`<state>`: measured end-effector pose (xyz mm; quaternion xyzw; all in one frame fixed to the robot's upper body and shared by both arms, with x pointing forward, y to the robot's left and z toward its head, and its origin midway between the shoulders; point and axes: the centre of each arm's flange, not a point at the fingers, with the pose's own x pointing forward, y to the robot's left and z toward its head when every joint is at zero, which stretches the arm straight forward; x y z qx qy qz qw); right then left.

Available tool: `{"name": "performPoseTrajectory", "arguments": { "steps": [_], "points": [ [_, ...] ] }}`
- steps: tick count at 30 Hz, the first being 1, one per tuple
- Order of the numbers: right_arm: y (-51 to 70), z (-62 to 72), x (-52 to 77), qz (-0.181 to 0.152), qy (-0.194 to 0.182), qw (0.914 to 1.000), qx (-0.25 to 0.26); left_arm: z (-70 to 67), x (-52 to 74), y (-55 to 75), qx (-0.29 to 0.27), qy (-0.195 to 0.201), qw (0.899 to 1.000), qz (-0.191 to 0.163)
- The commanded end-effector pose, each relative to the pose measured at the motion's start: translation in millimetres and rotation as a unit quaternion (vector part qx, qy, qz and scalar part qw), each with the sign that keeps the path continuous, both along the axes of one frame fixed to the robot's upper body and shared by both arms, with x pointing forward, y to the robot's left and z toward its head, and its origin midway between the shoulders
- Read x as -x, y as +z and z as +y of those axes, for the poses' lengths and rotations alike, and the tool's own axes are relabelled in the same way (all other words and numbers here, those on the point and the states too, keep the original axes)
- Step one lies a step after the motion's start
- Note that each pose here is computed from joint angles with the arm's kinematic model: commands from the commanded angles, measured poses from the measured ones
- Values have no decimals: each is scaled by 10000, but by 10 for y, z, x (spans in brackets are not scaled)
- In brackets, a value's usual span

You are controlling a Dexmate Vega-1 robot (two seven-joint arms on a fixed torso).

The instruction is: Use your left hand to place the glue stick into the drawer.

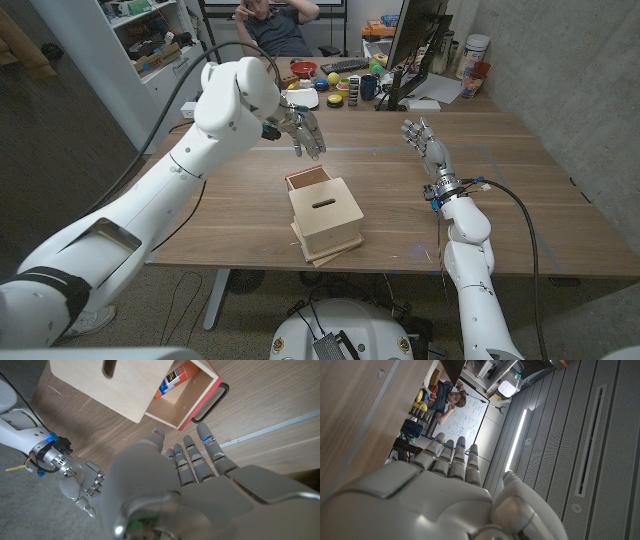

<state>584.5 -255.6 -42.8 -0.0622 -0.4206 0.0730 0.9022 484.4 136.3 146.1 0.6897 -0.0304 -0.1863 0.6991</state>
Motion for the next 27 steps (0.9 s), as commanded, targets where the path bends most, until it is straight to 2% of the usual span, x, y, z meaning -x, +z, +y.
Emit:
{"name": "performPoseTrajectory", "arguments": {
  "steps": [1, 12, 17, 21, 23, 27],
  "points": [
    [-18, 8, 38, -16, -9, 10000, -5, 126, 110, 45, 369, -3, 9984, -418],
    [-25, 16, 60, -7, -27, 10000, 3, 194, 186, 48, 793, -100, 9930, -868],
    [-35, 22, 62, 0, -12, 10000, -4, 190, 231, 61, 825, -177, 9921, -932],
    [-49, 27, 64, -7, 71, 10000, -18, 188, 257, 71, 907, -336, 9921, -799],
    [-46, 29, 67, 27, 11, 10000, -11, 172, 287, 62, 845, -286, 9915, -950],
    [-58, 32, 72, 27, 65, 10000, -27, 209, 349, 98, 903, -336, 9905, -981]
  ]
}}
